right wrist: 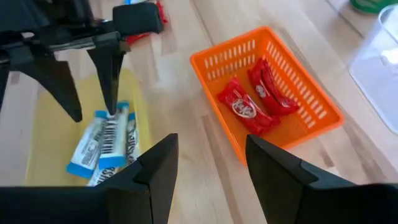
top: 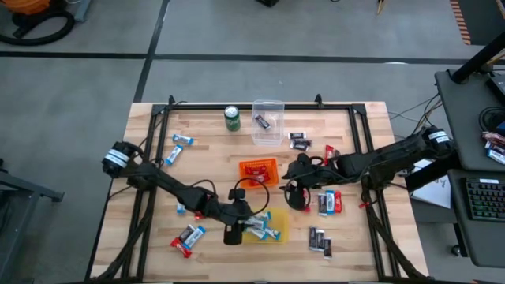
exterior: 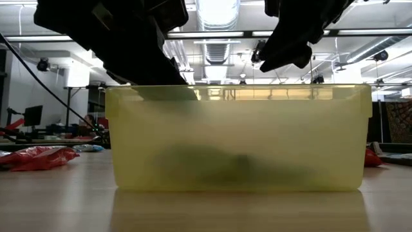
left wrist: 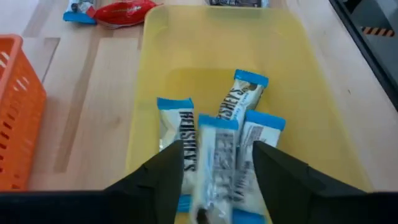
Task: Sort candy
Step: Put the black candy into the transparent bin
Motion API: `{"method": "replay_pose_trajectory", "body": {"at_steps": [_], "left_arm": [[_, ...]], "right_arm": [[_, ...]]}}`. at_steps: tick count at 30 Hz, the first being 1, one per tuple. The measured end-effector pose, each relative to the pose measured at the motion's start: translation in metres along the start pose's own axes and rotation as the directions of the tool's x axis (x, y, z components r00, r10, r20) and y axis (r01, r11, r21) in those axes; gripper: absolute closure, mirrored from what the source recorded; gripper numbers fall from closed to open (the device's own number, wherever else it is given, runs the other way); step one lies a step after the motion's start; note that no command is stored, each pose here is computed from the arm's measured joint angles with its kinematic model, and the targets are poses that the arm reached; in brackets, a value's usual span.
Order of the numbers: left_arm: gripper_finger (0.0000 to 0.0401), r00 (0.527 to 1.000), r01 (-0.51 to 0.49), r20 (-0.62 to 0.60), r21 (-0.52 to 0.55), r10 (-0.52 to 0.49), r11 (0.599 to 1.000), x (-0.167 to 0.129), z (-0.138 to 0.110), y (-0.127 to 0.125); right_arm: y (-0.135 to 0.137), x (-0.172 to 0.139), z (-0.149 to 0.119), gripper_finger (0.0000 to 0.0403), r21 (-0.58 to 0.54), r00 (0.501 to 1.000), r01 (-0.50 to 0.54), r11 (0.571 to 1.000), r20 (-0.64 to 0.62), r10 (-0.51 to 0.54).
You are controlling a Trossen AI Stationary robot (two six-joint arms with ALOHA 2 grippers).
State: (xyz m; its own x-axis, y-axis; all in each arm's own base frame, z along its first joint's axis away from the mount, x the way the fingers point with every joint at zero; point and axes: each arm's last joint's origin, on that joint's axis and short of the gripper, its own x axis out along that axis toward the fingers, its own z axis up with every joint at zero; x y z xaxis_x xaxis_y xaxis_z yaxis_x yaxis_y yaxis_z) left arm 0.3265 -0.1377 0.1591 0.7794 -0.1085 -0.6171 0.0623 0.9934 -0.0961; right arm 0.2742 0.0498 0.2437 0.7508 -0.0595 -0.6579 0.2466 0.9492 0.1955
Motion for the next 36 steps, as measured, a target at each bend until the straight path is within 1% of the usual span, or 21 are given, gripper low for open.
{"method": "replay_pose_trajectory", "body": {"at_steps": [3,6,10,13,16,18,20,23,26,28,31,36], "left_arm": [[0.021,1.0,-0.001,-0.027,0.018,0.002,1.0,-0.003,0.0,0.002],[0.0207,0.999,-0.003,-0.052,0.031,0.004,1.0,-0.012,0.002,0.005],[0.021,0.999,-0.038,-0.024,0.069,0.04,0.997,-0.032,0.012,0.008],[0.021,0.999,-0.054,0.012,0.098,0.053,0.994,-0.05,0.018,0.01],[0.021,0.995,-0.081,0.068,0.124,0.073,0.989,-0.07,0.021,0.015],[0.021,0.989,-0.119,0.102,0.133,0.106,0.984,-0.084,0.018,0.02],[0.021,0.98,-0.161,0.138,0.13,0.143,0.978,-0.097,0.015,0.027],[0.021,0.961,-0.218,0.195,0.102,0.195,0.971,-0.115,0.01,0.039],[0.021,0.943,-0.239,0.252,0.062,0.217,0.969,-0.128,0.003,0.05],[0.021,0.923,-0.252,0.308,0.035,0.23,0.967,-0.133,-0.001,0.054],[0.021,0.895,-0.268,0.376,0.021,0.24,0.963,-0.138,-0.008,0.059],[0.021,0.87,-0.258,0.435,0.004,0.231,0.966,-0.141,-0.017,0.061]], "right_arm": [[-0.009,0.002,0.002,0.0228,0.047,0.999,0.033,0.998,-0.007,-0.033],[-0.024,0.004,0.006,0.0236,0.081,0.996,0.084,0.993,-0.021,-0.082],[-0.058,0.006,0.01,0.0254,0.153,0.977,0.206,0.967,-0.084,-0.194],[-0.09,0.004,0.008,0.0268,0.206,0.941,0.323,0.924,-0.175,-0.29],[-0.124,-0.002,0.006,0.0278,0.271,0.891,0.437,0.858,-0.26,-0.371],[-0.146,-0.005,0.004,0.028,0.288,0.859,0.494,0.82,-0.309,-0.409],[-0.164,-0.004,0.001,0.028,0.297,0.836,0.527,0.796,-0.353,-0.421],[-0.183,0.004,-0.004,0.0273,0.284,0.826,0.521,0.805,-0.407,-0.391],[-0.195,0.017,-0.012,0.0263,0.244,0.796,0.531,0.812,-0.474,-0.378],[-0.2,0.024,-0.018,0.0256,0.223,0.776,0.538,0.813,-0.509,-0.373],[-0.206,0.033,-0.024,0.0248,0.209,0.751,0.55,0.809,-0.547,-0.369],[-0.212,0.043,-0.032,0.0244,0.183,0.722,0.557,0.81,-0.589,-0.364]]}}
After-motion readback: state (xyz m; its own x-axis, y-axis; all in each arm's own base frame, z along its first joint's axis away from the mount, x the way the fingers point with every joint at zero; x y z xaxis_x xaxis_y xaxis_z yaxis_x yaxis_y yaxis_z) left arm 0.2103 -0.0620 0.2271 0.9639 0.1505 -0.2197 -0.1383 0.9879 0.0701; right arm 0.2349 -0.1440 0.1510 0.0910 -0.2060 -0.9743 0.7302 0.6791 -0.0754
